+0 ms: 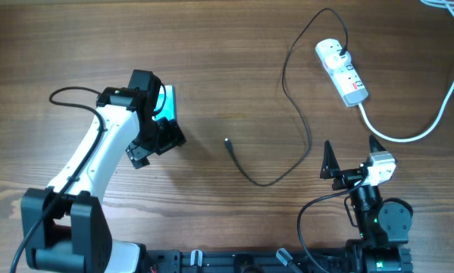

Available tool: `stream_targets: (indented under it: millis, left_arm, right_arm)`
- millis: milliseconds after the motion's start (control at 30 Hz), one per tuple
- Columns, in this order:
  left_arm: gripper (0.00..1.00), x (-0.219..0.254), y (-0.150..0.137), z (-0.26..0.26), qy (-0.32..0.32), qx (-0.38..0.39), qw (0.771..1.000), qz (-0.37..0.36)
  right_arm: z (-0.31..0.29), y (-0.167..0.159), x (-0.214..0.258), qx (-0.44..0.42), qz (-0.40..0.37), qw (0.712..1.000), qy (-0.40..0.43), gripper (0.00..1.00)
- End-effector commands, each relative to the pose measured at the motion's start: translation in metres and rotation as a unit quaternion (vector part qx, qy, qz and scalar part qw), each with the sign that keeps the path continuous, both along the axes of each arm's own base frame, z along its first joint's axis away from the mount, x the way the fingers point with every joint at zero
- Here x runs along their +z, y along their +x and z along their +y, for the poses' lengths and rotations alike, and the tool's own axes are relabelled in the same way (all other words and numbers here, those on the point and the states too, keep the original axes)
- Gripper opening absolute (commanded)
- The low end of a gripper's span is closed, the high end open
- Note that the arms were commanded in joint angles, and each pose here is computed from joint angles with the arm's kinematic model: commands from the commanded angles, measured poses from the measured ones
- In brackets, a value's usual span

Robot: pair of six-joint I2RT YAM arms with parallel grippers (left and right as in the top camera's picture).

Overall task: Plug charger to phone and switch on socket
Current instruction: 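Lower the left gripper over the Galaxy S25 phone's bottom edge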

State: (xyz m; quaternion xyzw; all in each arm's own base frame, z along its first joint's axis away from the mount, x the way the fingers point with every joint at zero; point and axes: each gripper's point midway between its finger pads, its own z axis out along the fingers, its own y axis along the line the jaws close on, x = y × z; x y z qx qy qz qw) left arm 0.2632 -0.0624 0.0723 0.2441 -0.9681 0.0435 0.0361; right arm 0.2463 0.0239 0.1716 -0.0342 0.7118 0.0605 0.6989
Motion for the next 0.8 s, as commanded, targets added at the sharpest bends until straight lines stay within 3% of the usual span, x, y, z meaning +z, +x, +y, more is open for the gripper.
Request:
stream_targets:
  millis: [0, 767]
  left_arm:
    - [1.00, -0.006, 0.001, 0.000, 0.006, 0.002, 1.000, 0.003]
    - [1.00, -0.006, 0.042, 0.006, 0.027, -0.002, 0.996, -0.081]
  right_arm:
    - [-0.001, 0.000, 0.002, -0.002, -0.005, 1.000, -0.004, 1.00]
    - [-0.001, 0.000, 0.002, -0.002, -0.005, 1.000, -0.004, 1.00]
